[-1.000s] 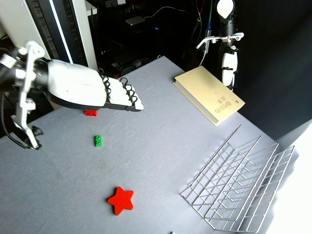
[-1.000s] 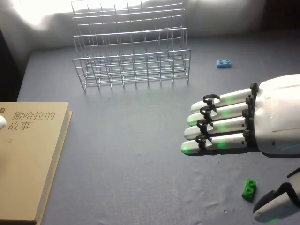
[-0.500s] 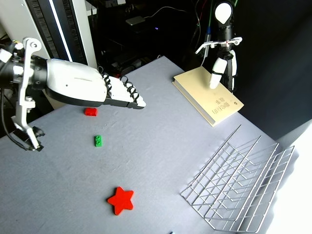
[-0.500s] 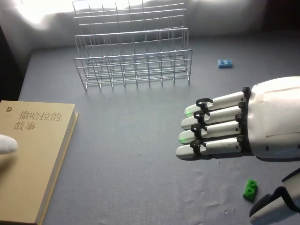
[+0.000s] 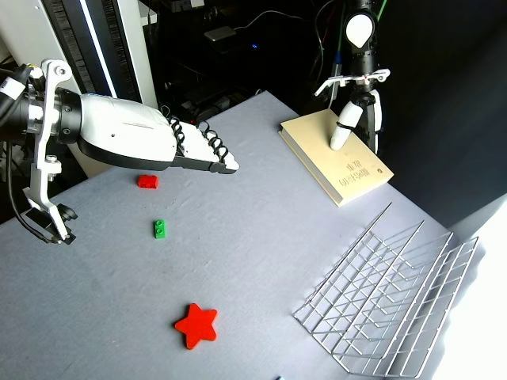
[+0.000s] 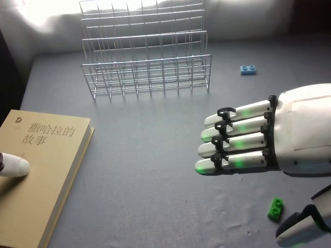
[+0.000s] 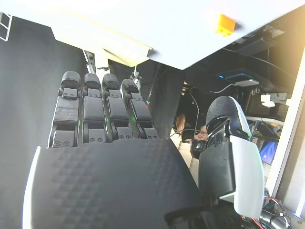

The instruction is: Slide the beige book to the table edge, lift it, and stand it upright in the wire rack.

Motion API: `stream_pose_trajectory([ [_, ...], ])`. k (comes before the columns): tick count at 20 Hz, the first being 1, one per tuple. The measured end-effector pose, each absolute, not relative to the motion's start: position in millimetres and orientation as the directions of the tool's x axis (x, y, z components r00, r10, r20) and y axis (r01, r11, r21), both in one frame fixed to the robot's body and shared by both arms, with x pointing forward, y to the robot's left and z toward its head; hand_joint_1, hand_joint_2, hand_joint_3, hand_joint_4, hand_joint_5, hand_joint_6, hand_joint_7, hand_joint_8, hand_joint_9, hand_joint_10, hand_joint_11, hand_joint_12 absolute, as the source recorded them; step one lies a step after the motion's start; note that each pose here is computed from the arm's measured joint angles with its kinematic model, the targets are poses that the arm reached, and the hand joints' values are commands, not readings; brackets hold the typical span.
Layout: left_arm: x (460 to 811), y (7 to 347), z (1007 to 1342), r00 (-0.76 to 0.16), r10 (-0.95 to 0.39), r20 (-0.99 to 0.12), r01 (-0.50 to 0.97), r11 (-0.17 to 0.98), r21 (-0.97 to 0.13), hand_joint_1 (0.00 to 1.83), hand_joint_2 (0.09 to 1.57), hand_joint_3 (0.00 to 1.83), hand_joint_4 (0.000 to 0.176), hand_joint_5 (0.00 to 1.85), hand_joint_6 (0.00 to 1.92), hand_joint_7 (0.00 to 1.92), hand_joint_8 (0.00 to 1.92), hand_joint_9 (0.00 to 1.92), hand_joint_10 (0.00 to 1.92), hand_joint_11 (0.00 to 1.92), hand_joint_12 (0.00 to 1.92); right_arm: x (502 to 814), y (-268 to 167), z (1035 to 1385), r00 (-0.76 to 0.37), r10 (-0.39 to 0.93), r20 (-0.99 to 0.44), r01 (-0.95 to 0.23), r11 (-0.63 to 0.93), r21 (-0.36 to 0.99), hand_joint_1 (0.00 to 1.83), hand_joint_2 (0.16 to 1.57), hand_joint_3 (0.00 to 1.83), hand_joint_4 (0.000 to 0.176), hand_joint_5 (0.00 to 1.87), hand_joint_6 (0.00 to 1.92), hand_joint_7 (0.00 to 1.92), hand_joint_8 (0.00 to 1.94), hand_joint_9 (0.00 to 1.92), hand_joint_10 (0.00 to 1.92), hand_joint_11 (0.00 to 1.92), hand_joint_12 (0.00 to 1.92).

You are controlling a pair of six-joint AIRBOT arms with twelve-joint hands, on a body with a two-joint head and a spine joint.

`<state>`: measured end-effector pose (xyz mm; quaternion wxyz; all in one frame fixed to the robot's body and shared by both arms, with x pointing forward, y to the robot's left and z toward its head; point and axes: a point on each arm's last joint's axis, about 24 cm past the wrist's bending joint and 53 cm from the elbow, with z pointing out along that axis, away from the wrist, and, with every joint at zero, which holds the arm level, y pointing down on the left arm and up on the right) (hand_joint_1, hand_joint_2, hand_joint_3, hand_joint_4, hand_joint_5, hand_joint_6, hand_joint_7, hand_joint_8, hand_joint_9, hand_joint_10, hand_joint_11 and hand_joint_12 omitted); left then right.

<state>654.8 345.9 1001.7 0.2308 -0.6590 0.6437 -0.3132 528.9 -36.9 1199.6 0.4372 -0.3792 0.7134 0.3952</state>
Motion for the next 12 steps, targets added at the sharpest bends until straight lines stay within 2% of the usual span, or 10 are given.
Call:
stream_pose_trajectory([
  [1, 654.9, 345.8, 1001.8, -0.025, -0.993, 0.115, -0.703, -0.064, -0.708, 1.02, 1.00, 0.00, 0.000, 0.05, 0.00, 0.07, 0.00, 0.10, 0.00, 0.01, 0.26, 528.9, -36.9, 1199.6, -0.330, -0.196, -0.924, -0.887, 0.400, 0.232, 0.00, 1.08, 0.00, 0.000, 0.00, 0.00, 0.00, 0.00, 0.00, 0.00, 0.00, 0.00],
  [3, 655.3, 344.5, 1002.4, -0.027, -0.993, 0.118, -0.703, -0.065, -0.708, 0.99, 1.05, 0.01, 0.000, 0.09, 0.01, 0.09, 0.00, 0.12, 0.00, 0.00, 0.43, 529.2, -37.3, 1199.4, -0.326, -0.198, -0.924, -0.888, 0.400, 0.228, 0.00, 1.09, 0.00, 0.000, 0.00, 0.00, 0.00, 0.00, 0.00, 0.00, 0.00, 0.00],
  [4, 656.0, 343.3, 1003.8, -0.027, -0.992, 0.121, -0.699, -0.068, -0.712, 1.01, 1.06, 0.01, 0.000, 0.15, 0.01, 0.15, 0.00, 0.18, 0.01, 0.00, 0.59, 529.2, -37.2, 1199.5, -0.326, -0.197, -0.924, -0.888, 0.400, 0.228, 0.00, 1.09, 0.00, 0.000, 0.01, 0.01, 0.00, 0.00, 0.00, 0.00, 0.01, 0.00],
  [5, 655.9, 341.3, 1004.2, -0.028, -0.992, 0.124, -0.697, -0.069, -0.713, 1.01, 1.08, 0.01, 0.000, 0.17, 0.01, 0.19, 0.01, 0.22, 0.01, 0.00, 0.65, 529.2, -37.1, 1199.5, -0.326, -0.197, -0.924, -0.888, 0.400, 0.228, 0.00, 1.09, 0.00, 0.000, 0.01, 0.00, 0.00, 0.00, 0.00, 0.00, 0.00, 0.00],
  [7, 654.4, 338.5, 1003.6, -0.026, -0.991, 0.133, -0.699, -0.077, -0.711, 1.12, 1.06, 0.00, 0.000, 0.32, 0.01, 0.40, 0.01, 0.43, 0.03, 0.03, 0.88, 529.3, -37.3, 1199.5, -0.322, -0.199, -0.925, -0.889, 0.399, 0.224, 0.00, 1.09, 0.00, 0.000, 0.00, 0.00, 0.00, 0.00, 0.00, 0.00, 0.00, 0.00],
  [10, 656.6, 341.6, 1006.8, -0.012, -0.991, 0.135, -0.689, -0.089, -0.719, 1.13, 1.11, 0.01, 0.000, 0.49, 0.03, 0.59, 0.03, 0.60, 0.06, 0.09, 1.08, 529.2, -37.3, 1199.3, -0.316, -0.202, -0.927, -0.891, 0.398, 0.217, 0.00, 1.08, 0.00, 0.000, 0.00, 0.00, 0.00, 0.00, 0.00, 0.00, 0.00, 0.00],
  [11, 658.1, 343.0, 1008.2, -0.009, -0.991, 0.135, -0.685, -0.092, -0.723, 1.12, 1.15, 0.01, 0.000, 0.54, 0.05, 0.66, 0.05, 0.66, 0.10, 0.11, 1.19, 529.3, -37.1, 1199.5, -0.316, -0.202, -0.927, -0.891, 0.398, 0.217, 0.00, 1.08, 0.00, 0.000, 0.00, 0.00, 0.00, 0.00, 0.00, 0.00, 0.00, 0.00],
  [12, 659.7, 344.3, 1009.7, -0.007, -0.991, 0.132, -0.679, -0.092, -0.728, 1.13, 1.15, 0.00, 0.000, 0.61, 0.08, 0.73, 0.07, 0.63, 0.33, 0.15, 1.26, 529.3, -37.3, 1199.4, -0.316, -0.202, -0.927, -0.891, 0.398, 0.217, 0.00, 1.09, 0.00, 0.000, 0.00, 0.00, 0.00, 0.00, 0.00, 0.00, 0.00, 0.00],
])
